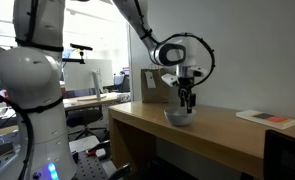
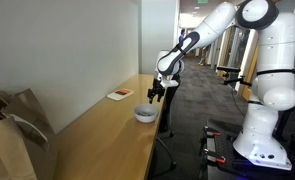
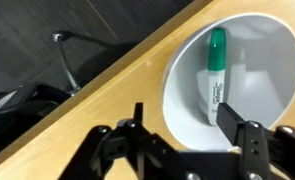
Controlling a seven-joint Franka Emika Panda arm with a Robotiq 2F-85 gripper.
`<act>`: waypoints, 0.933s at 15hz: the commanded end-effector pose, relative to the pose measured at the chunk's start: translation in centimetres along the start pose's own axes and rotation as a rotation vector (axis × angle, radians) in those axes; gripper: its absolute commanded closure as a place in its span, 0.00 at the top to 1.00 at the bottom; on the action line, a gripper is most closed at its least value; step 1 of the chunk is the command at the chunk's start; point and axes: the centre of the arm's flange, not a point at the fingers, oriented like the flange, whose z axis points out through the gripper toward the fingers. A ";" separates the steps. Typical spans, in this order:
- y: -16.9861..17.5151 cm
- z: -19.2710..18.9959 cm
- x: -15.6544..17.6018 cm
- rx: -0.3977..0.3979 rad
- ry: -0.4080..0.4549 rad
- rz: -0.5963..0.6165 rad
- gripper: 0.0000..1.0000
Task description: Pick up the marker, put it in the cup, and move the cup slightly backward
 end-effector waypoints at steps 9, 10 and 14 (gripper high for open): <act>-12.6 -8.3 -4.9 -0.206 -0.016 -0.317 1.00; -12.7 -8.5 -5.1 -0.222 -0.024 -0.333 1.00; -12.5 -8.7 -5.3 -0.235 -0.040 -0.353 1.00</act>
